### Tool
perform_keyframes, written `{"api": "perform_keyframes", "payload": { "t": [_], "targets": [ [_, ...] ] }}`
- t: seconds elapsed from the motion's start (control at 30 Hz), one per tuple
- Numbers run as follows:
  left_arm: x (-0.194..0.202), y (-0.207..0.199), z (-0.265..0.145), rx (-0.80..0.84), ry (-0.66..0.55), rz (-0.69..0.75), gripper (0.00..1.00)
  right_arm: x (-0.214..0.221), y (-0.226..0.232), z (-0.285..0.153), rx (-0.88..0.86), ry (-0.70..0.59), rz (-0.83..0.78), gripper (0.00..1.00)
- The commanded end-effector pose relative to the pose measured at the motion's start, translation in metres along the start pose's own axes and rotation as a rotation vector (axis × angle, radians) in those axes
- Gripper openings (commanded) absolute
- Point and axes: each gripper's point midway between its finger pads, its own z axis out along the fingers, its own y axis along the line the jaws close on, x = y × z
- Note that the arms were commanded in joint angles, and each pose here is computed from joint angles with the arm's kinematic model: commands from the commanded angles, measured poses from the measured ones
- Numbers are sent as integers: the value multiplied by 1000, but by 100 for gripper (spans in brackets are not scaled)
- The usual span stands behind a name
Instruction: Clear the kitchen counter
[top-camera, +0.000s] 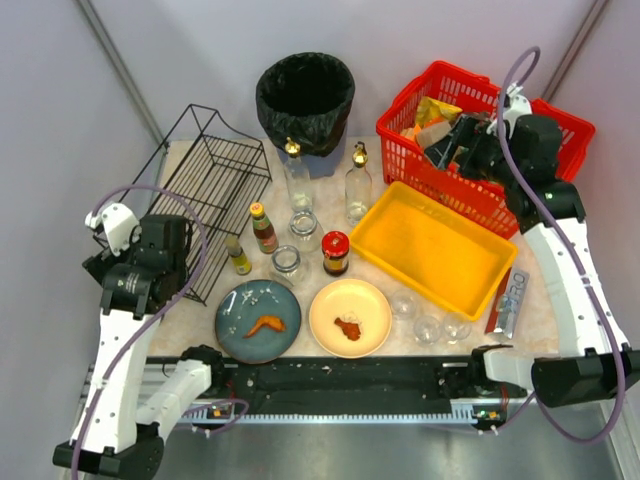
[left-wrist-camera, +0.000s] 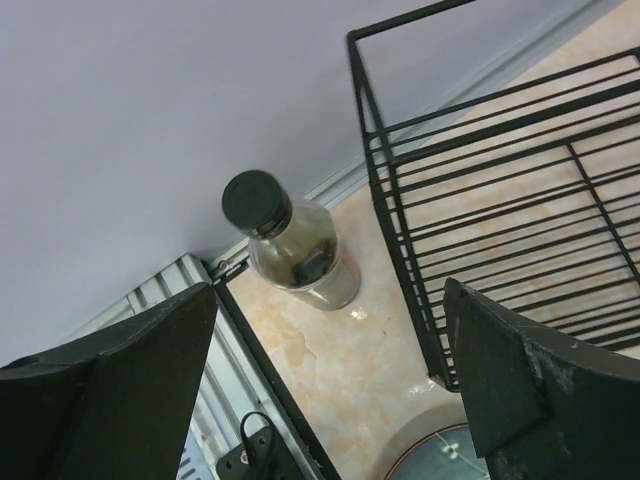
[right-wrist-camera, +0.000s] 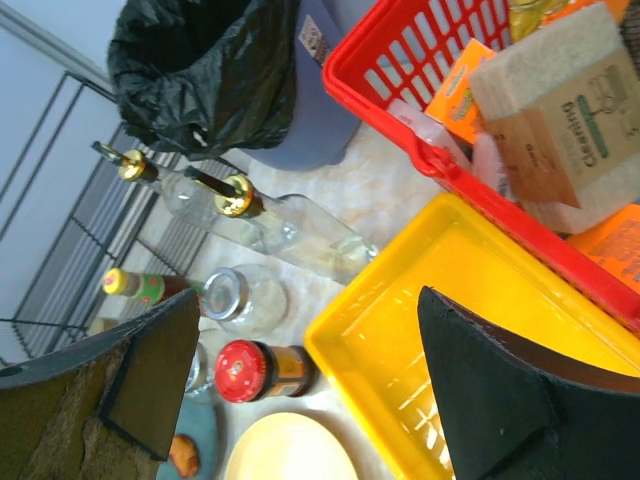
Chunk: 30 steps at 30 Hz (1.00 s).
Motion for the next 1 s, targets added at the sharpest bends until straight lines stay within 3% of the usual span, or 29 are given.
{"api": "perform_keyframes", "payload": {
  "t": [0.0, 0.37, 0.97],
  "targets": [
    [8, 24, 5, -119, -60, -114, 99, -30, 35, -11, -123, -31, 27, 88],
    [28, 45, 29, -343, -162, -90, 94, -16, 56, -11, -217, 58, 161, 85],
    [12, 22, 77, -227, -84, -145, 91, -12, 47, 3, -174, 84, 196, 83]
  ]
}}
